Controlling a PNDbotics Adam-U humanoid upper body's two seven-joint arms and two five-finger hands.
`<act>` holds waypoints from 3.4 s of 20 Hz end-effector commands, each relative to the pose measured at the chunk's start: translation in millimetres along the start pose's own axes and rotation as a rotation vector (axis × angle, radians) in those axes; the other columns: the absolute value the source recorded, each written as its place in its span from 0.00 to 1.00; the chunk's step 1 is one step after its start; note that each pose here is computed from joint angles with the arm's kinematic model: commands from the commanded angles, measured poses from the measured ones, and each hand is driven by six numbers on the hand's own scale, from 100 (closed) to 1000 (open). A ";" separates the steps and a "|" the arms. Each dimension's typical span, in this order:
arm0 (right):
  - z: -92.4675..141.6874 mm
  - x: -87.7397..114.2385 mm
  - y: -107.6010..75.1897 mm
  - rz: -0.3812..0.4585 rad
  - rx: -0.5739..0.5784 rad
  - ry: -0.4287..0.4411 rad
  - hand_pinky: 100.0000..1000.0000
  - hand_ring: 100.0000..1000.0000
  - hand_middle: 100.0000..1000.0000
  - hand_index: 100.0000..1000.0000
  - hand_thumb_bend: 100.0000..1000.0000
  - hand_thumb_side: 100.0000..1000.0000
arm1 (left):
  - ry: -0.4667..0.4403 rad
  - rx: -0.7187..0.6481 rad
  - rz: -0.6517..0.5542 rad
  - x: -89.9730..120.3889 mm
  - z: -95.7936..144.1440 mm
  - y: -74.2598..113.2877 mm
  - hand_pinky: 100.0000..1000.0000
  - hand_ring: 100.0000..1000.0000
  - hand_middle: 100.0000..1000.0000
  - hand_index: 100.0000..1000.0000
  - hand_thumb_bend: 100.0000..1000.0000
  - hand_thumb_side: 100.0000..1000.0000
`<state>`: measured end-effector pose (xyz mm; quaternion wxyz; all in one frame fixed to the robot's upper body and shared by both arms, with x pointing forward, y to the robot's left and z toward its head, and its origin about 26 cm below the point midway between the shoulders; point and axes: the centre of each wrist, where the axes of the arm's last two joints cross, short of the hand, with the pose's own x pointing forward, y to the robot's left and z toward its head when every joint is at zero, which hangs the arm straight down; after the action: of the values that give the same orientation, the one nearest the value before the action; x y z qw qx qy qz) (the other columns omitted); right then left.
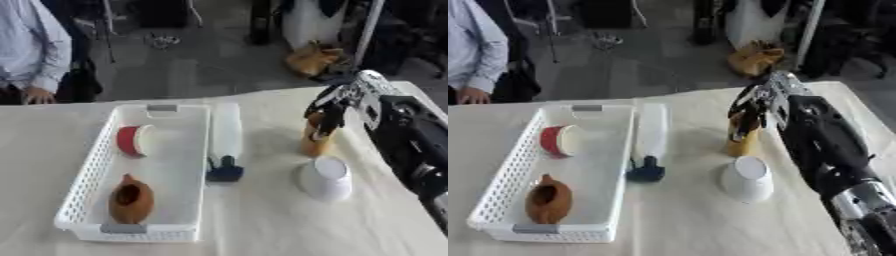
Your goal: Pick up objects on the table and place them in the box.
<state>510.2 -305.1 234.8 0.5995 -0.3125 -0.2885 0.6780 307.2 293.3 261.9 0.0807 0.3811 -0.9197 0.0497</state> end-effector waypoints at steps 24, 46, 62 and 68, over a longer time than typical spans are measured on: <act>12.2 -10.2 -12.5 -0.021 -0.082 0.023 0.43 0.76 0.96 0.80 0.06 0.20 | -0.033 0.050 -0.002 3.1 -11.3 3.5 1.00 0.96 0.79 0.86 0.00 1.00; 14.4 -7.2 -16.4 -0.020 -0.143 0.016 0.35 0.64 0.83 0.68 0.00 0.17 | -0.038 0.065 -0.003 3.2 -13.0 3.5 1.00 0.95 0.79 0.86 0.00 1.00; 34.9 3.9 -41.8 -0.007 -0.255 -0.020 0.31 0.60 0.81 0.65 0.00 0.18 | -0.043 0.065 -0.003 3.3 -13.2 3.5 1.00 0.95 0.79 0.86 0.00 1.00; 39.8 8.2 -48.3 -0.003 -0.275 -0.031 0.31 0.60 0.80 0.64 0.00 0.19 | -0.044 0.064 -0.003 3.2 -13.2 3.7 1.00 0.95 0.79 0.86 0.00 1.00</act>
<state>511.8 -292.8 270.4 0.5616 -0.3632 -0.3669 0.6465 307.3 294.1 265.2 0.0694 0.3833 -0.9184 0.0696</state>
